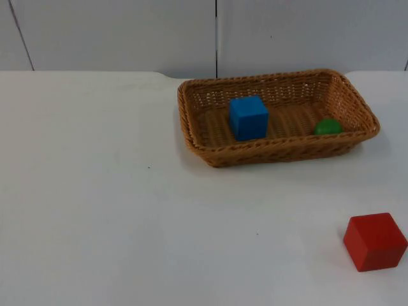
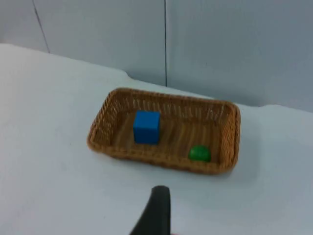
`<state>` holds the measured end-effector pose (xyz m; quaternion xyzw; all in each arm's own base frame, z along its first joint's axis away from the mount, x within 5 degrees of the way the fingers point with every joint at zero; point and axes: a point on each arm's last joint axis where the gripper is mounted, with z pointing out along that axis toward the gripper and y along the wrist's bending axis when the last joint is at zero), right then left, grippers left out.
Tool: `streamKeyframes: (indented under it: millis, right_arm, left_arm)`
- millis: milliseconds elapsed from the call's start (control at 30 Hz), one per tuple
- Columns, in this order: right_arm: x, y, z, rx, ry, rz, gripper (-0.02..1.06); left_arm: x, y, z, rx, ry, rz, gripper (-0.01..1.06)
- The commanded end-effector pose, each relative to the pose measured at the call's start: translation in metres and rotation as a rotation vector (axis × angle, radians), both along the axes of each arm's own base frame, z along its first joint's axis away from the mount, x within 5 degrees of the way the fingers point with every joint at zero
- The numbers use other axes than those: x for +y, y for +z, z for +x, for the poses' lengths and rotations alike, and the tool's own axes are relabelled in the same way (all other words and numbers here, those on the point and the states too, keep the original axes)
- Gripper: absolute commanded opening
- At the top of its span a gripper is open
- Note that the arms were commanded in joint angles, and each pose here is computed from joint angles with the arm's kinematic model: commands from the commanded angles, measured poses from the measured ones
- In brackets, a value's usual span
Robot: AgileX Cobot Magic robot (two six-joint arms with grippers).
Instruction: Place all geometric objects except the red cube into the basket.
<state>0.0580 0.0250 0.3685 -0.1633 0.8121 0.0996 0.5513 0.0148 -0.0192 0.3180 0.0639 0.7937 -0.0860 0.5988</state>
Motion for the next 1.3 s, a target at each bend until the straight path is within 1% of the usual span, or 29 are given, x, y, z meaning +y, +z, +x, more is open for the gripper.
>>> streamKeyframes:
  millis: [0,67,133,167,233,300,333,433,500,533,567,733,867,967,1133,1267]
  right_arm:
    - [-0.004,-0.012,-0.015,0.002,0.007,-0.012,0.78]
    - [-0.008,-0.024,-0.028,0.014,0.011,-0.018,0.78]
    - [-0.012,-0.036,-0.041,0.018,0.016,-0.021,0.78]
    - [-0.012,-0.036,-0.041,0.018,0.016,-0.021,0.78]
    - [-0.015,-0.047,-0.052,0.028,0.02,-0.027,0.78]
    - [-0.018,-0.058,-0.061,0.027,0.015,-0.041,0.78]
    - [-0.018,-0.058,-0.061,0.027,0.015,-0.041,0.78]
    - [-0.027,-0.073,-0.072,0.013,-0.041,-0.046,0.78]
    - [-0.032,-0.081,-0.07,0.079,-0.114,-0.049,0.78]
    - [-0.032,-0.081,-0.07,0.079,-0.114,-0.049,0.78]
    - [-0.033,-0.084,-0.07,0.114,-0.129,-0.05,0.78]
    - [-0.034,-0.085,-0.069,0.11,-0.153,-0.042,0.78]
    - [-0.033,-0.089,-0.063,0.085,-0.15,-0.048,0.78]
    - [-0.033,-0.089,-0.063,0.085,-0.15,-0.048,0.78]
    - [-0.033,-0.089,-0.063,0.085,-0.15,-0.048,0.78]
    - [-0.033,-0.089,-0.063,0.085,-0.15,-0.048,0.78]
  left_arm:
    - [0.001,-0.01,-0.006,0.006,0.021,-0.028,1.05]
    - [0.001,-0.016,-0.013,-0.014,0.022,-0.038,1.05]
    - [0.001,-0.019,-0.017,-0.011,0.023,-0.025,1.05]
    - [0.001,-0.019,-0.017,-0.011,0.023,-0.025,1.05]
    - [0.002,-0.022,-0.017,0.013,0.03,-0.008,1.05]
    - [0.003,-0.026,-0.018,0.059,0.032,0.015,1.05]
    - [0.003,-0.026,-0.018,0.059,0.032,0.015,1.05]
    - [0.002,-0.027,-0.019,0.071,0.028,0.014,1.05]
    - [0.002,-0.027,-0.019,0.073,0.027,0.015,1.05]
    - [0.002,-0.027,-0.019,0.073,0.027,0.015,1.05]
    - [0.003,-0.028,-0.019,0.078,0.03,0.02,1.05]
    - [0.004,-0.031,-0.021,0.121,0.039,0.05,1.05]
    - [0.012,-0.038,-0.022,0.18,0.093,0.137,1.05]
    - [0.013,-0.038,-0.022,0.181,0.105,0.138,1.05]
    - [0.012,-0.042,-0.02,0.199,0.105,0.108,1.05]
    - [0.012,-0.043,-0.02,0.204,0.106,0.107,1.05]
